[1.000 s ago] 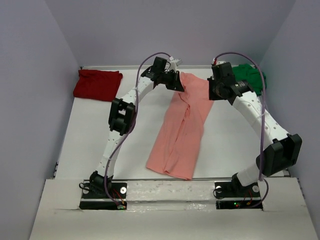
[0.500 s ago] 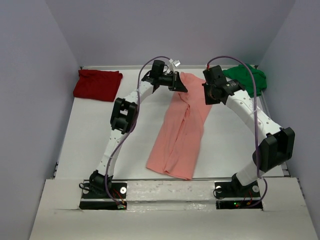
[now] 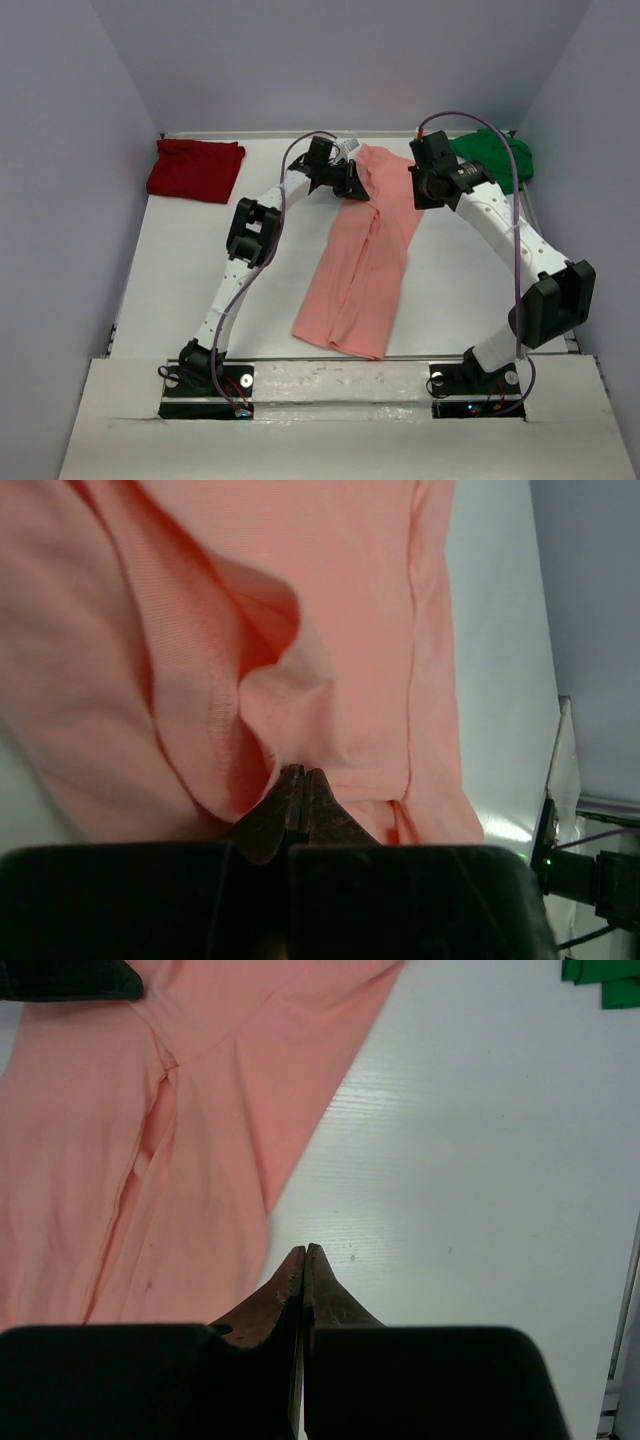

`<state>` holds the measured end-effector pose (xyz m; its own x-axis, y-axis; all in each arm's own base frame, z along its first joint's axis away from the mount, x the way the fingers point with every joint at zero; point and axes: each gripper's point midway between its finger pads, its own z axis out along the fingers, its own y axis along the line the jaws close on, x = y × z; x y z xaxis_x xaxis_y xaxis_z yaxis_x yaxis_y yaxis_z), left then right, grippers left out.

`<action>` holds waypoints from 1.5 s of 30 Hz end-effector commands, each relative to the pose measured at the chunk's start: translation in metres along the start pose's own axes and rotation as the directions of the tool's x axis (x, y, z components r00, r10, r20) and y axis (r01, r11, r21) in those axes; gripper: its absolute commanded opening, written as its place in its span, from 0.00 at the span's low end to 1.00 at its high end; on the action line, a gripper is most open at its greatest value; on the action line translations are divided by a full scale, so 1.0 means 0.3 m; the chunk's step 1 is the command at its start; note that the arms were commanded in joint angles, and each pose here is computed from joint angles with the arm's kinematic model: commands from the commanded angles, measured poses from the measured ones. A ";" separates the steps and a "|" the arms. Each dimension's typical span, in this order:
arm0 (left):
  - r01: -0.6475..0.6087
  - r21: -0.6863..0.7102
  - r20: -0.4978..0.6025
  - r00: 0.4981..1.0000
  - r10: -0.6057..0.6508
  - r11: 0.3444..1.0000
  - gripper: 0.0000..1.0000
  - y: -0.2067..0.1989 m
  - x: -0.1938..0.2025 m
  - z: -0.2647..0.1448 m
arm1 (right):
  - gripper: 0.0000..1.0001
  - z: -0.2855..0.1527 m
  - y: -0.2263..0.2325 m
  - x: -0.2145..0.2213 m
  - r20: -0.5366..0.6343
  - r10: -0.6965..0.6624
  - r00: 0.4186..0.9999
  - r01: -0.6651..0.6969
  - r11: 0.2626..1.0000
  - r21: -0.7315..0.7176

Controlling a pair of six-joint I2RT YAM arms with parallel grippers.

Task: Fold and stack the t-shirts
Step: Rotate the tshirt 90 degrees

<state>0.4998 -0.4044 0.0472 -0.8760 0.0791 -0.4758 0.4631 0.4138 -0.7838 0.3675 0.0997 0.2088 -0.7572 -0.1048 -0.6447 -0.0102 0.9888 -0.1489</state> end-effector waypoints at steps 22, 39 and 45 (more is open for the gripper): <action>0.171 -0.423 0.198 0.976 -0.093 0.890 0.00 0.288 -0.089 -0.292 | 0.00 -0.013 -0.010 0.039 0.000 0.010 1.000 -0.010 1.000 0.015; 0.259 -0.463 0.264 0.953 -0.147 0.848 0.00 0.343 -0.053 -0.445 | 0.00 0.055 0.022 0.082 -0.051 -0.018 0.999 0.018 1.000 -0.001; 0.242 -0.477 0.314 0.945 -0.093 0.845 0.00 0.274 -0.106 -0.501 | 0.00 0.067 0.029 0.106 -0.057 -0.021 0.998 0.020 1.000 -0.013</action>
<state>0.5473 -0.2575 0.0351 -0.8565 -0.2258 -0.4641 0.1486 0.7533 -0.6406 0.3525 0.0950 0.1689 -0.8148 -0.1188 -0.5675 -0.0217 0.9844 -0.1749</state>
